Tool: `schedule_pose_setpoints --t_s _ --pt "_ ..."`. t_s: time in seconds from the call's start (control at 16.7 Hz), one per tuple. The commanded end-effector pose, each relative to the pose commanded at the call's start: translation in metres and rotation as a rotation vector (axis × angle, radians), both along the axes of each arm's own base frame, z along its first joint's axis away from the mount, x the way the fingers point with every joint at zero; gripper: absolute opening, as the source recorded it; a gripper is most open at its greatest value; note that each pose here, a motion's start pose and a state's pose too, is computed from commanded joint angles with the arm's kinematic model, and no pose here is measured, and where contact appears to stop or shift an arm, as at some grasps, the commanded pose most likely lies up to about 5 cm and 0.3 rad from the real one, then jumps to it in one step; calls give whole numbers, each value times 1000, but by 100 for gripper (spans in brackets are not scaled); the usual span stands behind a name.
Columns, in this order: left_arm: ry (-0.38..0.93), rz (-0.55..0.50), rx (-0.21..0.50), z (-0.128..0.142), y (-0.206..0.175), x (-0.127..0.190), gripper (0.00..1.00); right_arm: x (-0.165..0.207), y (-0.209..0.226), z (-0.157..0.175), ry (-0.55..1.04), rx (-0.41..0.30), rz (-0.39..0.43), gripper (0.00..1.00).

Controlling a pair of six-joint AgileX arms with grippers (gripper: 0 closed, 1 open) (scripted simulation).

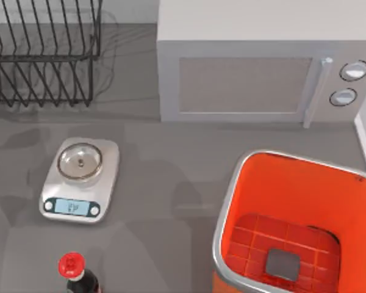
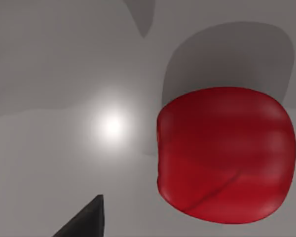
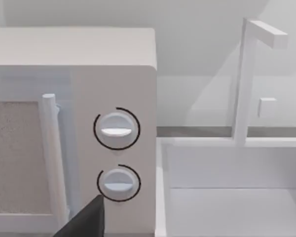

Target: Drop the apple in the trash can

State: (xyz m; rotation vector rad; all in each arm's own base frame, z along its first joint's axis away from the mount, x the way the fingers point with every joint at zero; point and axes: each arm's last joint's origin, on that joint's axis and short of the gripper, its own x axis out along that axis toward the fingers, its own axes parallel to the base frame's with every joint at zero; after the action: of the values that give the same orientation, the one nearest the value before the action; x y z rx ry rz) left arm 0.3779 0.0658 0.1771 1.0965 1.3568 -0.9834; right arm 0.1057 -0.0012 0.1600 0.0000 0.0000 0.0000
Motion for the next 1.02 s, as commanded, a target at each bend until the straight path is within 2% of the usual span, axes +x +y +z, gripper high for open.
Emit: schedule_pose_setpoints --t_s 0.42,0.72,1.02 --pt "-5 4 2 -61 7 2 100 0 0 0 0 0 0 100" --pt "1 3 1 -69 8 1 100 0 0 0 0 0 0 100" --pt "1 3 1 -69 8 1 62 0 0 0 0 0 0 100"
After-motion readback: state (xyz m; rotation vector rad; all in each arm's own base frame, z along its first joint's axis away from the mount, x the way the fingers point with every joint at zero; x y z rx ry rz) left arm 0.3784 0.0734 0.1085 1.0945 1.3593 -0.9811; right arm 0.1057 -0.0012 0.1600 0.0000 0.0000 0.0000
